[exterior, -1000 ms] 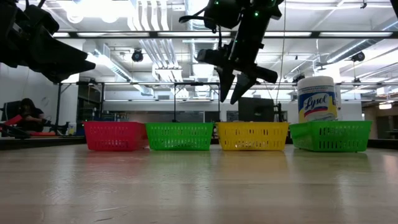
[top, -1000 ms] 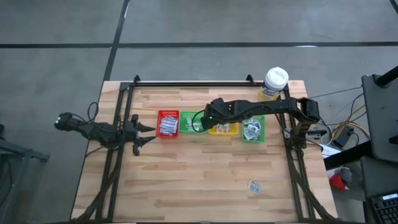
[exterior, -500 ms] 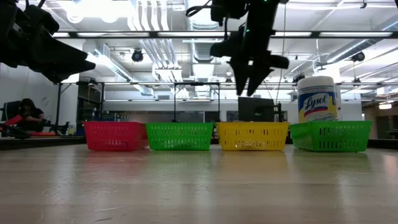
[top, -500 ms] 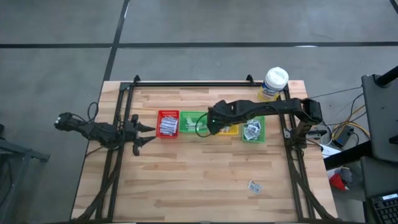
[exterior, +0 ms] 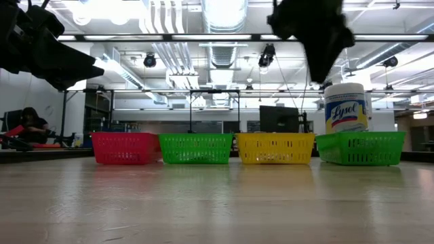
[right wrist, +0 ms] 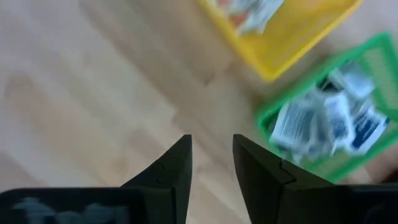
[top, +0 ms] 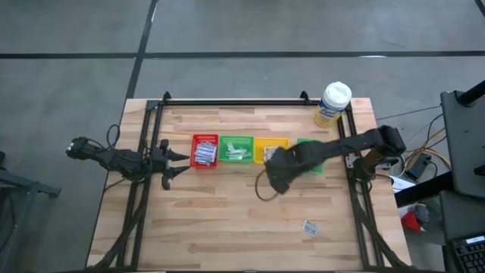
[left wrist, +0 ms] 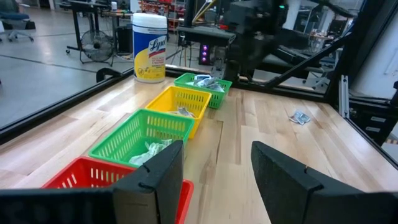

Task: Pick & Place First Aid Supplies
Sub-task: Put the orange ointment pack into the yellow bin

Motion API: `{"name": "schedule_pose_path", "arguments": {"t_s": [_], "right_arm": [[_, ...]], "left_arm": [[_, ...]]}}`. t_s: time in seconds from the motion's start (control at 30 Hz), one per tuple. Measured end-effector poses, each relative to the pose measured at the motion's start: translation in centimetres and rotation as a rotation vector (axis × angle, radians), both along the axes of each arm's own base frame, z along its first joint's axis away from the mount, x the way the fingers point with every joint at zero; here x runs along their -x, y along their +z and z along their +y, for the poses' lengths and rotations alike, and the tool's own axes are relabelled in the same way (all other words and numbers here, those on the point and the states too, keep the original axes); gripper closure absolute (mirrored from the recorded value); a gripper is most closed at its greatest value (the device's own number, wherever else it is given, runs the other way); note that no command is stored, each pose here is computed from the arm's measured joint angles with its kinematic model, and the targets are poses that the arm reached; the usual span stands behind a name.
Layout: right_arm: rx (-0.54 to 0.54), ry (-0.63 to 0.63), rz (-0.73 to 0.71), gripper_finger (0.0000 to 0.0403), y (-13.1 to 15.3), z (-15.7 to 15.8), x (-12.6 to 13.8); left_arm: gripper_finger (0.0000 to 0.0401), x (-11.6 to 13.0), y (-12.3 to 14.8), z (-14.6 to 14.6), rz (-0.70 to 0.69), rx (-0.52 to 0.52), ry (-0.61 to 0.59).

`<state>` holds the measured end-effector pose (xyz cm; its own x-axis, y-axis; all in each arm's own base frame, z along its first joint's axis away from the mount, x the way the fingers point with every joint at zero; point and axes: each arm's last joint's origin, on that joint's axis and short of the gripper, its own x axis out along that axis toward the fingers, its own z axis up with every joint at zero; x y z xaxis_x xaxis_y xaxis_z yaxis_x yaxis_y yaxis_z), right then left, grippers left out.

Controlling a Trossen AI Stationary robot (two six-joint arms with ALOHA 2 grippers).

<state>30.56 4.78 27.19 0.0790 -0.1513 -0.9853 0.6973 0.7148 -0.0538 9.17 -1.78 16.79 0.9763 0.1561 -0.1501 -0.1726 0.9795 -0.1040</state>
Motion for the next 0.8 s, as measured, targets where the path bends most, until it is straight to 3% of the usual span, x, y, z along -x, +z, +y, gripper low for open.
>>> {"name": "schedule_pose_path", "arguments": {"t_s": [0.17, 0.33, 0.8], "right_arm": [[-0.035, 0.110, 0.114, 0.0296, -0.1, 3.3, 1.8], [-0.072, 0.113, 0.209, 0.0303, -0.2, 6.3, 3.7], [-0.098, 0.223, 0.133, 0.0326, -1.8, 13.6, 7.1]], "left_arm": [[0.0213, 0.0, 0.0, 0.0, 0.000, 0.000, 0.000], [0.0213, 0.0, 0.0, 0.0, 0.000, 0.000, 0.000], [0.0213, 0.0, 0.0, 0.0, 0.000, 0.000, 0.000]]}}
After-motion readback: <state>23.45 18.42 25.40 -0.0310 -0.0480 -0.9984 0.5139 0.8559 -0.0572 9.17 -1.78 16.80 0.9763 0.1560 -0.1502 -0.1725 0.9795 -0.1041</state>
